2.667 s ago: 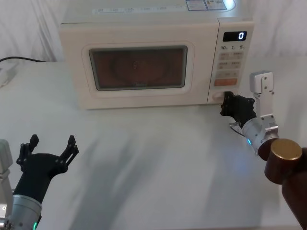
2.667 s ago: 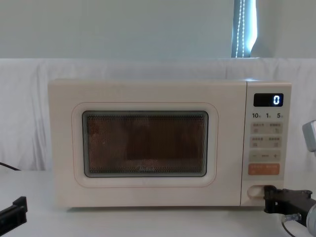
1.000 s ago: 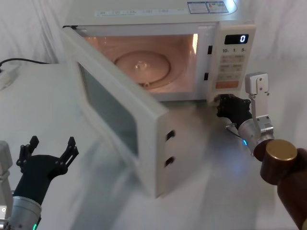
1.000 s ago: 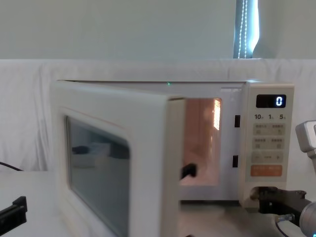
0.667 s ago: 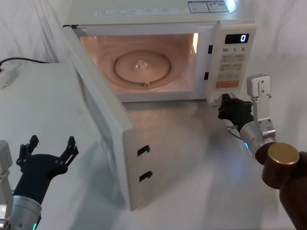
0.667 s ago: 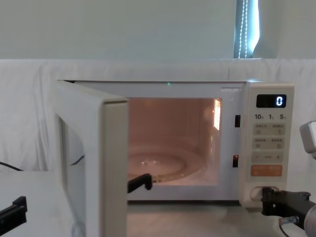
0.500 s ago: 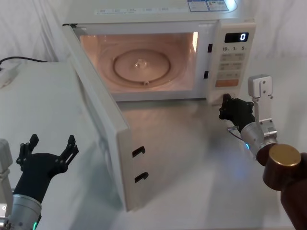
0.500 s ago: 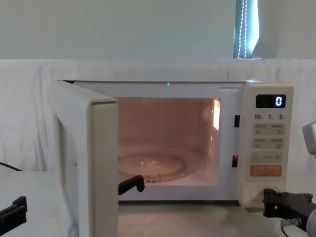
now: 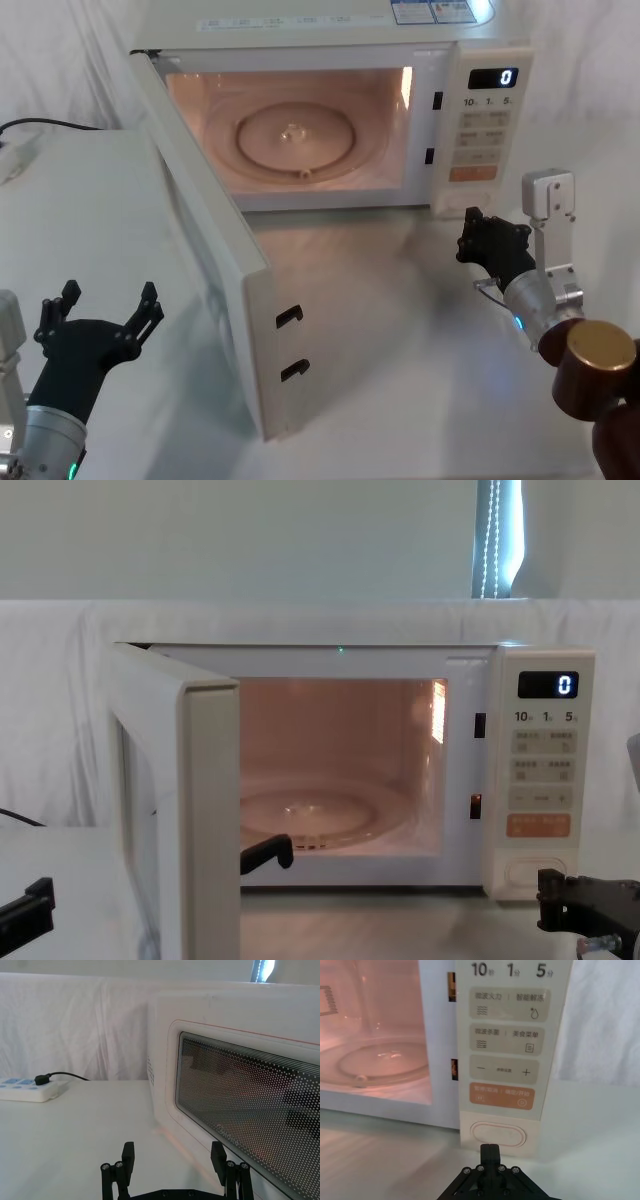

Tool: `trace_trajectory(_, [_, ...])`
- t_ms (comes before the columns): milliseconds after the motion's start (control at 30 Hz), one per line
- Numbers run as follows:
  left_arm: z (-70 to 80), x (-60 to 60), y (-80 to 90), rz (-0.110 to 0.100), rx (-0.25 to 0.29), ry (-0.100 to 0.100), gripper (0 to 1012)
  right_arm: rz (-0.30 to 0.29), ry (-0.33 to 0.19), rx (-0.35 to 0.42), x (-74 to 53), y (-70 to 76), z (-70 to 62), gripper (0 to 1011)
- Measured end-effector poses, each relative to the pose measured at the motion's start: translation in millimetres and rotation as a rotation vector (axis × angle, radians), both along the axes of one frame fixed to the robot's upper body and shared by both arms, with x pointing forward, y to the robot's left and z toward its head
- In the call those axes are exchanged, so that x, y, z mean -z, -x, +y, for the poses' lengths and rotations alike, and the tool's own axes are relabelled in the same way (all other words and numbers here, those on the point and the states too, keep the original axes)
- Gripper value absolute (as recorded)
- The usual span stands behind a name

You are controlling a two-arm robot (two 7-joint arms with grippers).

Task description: Press the button to open the microwave door with one hand; close the microwave door with the other hand.

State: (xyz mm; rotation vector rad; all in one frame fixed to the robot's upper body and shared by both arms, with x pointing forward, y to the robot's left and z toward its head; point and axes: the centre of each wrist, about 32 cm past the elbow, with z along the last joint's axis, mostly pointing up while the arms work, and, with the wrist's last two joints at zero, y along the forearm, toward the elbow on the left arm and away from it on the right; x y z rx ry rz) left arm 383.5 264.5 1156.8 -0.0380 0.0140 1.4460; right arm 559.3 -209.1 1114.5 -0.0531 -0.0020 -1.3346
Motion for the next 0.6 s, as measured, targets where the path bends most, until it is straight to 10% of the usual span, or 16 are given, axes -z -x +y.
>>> trace_trajectory(600, [0.0, 0.0, 0.0, 0.0, 0.0, 0.0, 1001, -0.06, 0.046, -0.038, 2.1, 47.7, 4.8, 0])
